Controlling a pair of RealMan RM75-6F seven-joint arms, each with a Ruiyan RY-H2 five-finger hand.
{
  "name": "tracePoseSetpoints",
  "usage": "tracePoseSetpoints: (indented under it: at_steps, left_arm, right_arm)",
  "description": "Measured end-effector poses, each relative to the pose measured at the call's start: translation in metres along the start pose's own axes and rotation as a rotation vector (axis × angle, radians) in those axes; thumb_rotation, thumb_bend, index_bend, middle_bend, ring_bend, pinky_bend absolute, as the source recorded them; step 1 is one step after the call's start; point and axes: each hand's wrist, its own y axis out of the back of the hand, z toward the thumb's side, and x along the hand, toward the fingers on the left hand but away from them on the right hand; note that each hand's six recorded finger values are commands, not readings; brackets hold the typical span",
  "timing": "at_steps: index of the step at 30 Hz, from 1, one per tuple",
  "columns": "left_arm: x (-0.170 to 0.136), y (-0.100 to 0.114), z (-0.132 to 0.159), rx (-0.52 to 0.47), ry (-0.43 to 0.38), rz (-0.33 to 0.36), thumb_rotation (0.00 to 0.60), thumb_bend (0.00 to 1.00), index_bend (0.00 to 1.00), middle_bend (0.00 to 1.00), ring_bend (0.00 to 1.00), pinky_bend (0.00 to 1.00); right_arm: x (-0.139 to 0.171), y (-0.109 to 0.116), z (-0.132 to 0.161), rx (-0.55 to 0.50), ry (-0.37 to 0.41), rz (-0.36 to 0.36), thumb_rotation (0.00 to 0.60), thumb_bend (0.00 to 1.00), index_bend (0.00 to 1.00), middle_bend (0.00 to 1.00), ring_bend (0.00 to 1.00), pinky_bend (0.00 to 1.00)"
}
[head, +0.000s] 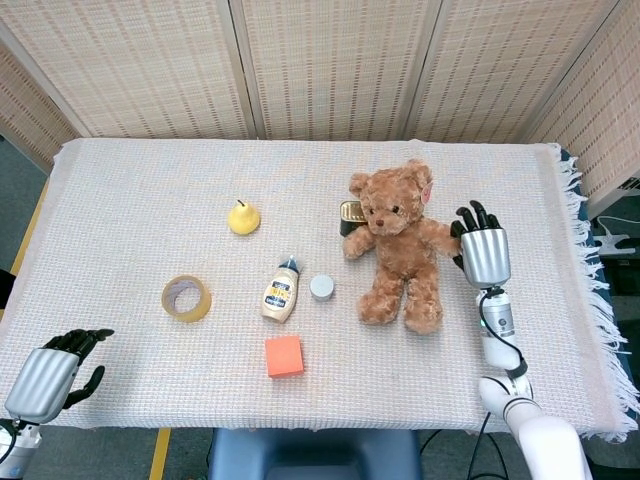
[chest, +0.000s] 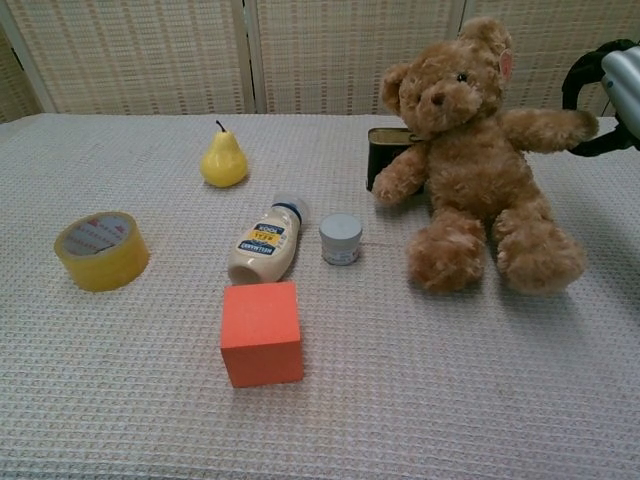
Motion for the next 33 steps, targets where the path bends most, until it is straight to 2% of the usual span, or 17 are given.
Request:
tracePoseSetpoints:
  at_steps: [8, 12, 19, 29, 33]
  left_arm:
    - [0.000, -0.001, 0.000, -0.002, 0.001, -0.005, 0.600, 0.42, 0.24, 0.32, 0.28, 0.43]
    - [0.000, -0.001, 0.000, 0.004, 0.002, -0.004, 0.600, 0.42, 0.24, 0.32, 0.28, 0.43]
    - [0.000, -0.001, 0.000, 0.005, 0.001, -0.006, 0.600, 0.42, 0.24, 0.32, 0.28, 0.43]
    - [0.000, -0.001, 0.000, 0.000, 0.004, -0.010, 0.600, 0.42, 0.24, 0.33, 0.29, 0.43]
    - [0.000, -0.001, -0.001, -0.001, 0.006, -0.012, 0.600, 0.42, 0.24, 0.33, 0.29, 0.43]
  right_arm:
    - [0.009, -0.019, -0.002, 0.024, 0.005, 0.092, 0.600, 0.19, 0.67, 0.34, 0.20, 0.45]
    - [0.007, -0.015, -0.003, 0.019, -0.002, 0.071, 0.600, 0.19, 0.67, 0.34, 0.20, 0.45]
    - [0.001, 0.003, -0.005, 0.051, -0.004, -0.014, 0.600, 0.19, 0.66, 0.34, 0.20, 0.45]
    - [0.012, -0.019, -0.002, 0.032, 0.013, 0.088, 0.600, 0.19, 0.66, 0.34, 0.20, 0.45]
    - [0.010, -0.015, -0.003, 0.036, 0.008, 0.069, 0.600, 0.19, 0.66, 0.34, 0.20, 0.45]
